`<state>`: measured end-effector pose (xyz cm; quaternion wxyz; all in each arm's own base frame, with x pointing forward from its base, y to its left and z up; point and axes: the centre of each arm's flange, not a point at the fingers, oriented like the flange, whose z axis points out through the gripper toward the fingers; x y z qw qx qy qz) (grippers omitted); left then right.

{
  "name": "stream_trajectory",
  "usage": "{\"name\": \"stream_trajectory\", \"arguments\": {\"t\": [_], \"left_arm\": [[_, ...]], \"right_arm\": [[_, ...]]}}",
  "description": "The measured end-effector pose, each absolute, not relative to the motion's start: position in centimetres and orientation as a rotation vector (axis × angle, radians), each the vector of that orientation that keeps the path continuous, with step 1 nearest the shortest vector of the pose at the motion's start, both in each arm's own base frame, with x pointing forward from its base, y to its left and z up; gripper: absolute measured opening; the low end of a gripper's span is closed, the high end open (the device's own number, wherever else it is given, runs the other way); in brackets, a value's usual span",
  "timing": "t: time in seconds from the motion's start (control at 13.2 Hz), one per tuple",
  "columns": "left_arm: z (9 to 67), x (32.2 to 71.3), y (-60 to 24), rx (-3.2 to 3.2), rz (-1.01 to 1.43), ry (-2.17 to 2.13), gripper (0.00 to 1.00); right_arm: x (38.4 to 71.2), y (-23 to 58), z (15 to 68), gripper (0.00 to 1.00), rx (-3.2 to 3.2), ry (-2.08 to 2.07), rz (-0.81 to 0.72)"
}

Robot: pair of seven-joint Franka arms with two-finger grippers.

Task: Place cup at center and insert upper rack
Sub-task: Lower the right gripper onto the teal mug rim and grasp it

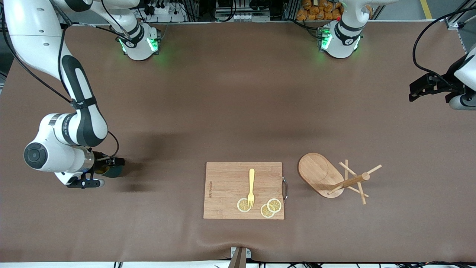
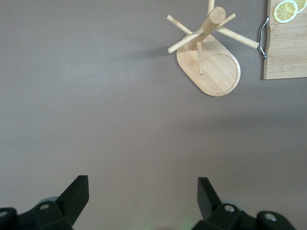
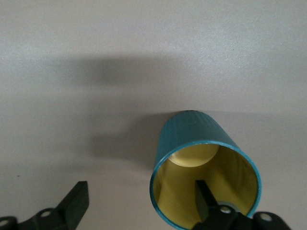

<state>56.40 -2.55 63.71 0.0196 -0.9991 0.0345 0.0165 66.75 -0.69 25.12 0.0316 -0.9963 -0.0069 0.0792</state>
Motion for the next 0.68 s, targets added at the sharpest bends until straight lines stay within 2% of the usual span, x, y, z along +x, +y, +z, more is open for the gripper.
{"name": "stream_trajectory", "arguments": {"t": [0.08,0.15,0.61,0.68], "left_arm": [[63.7,56.4,-2.5,-3.1,0.051,0.107,1.0],[63.7,56.4,-2.5,-3.1,0.051,0.107,1.0],[63.7,56.4,-2.5,-3.1,0.051,0.107,1.0],[63.7,56.4,-2.5,-3.1,0.051,0.107,1.0]], "right_arm": [[66.7,-0.7,24.8,0.92,-3.068,-0.024,0.251],[66.7,-0.7,24.5,0.84,-3.067,-0.034,0.257],[66.7,-2.3,24.5,0.11,-3.048,-0.267,0.245],[66.8,-2.5,24.8,0.05,-3.053,-0.268,0.239]]}}
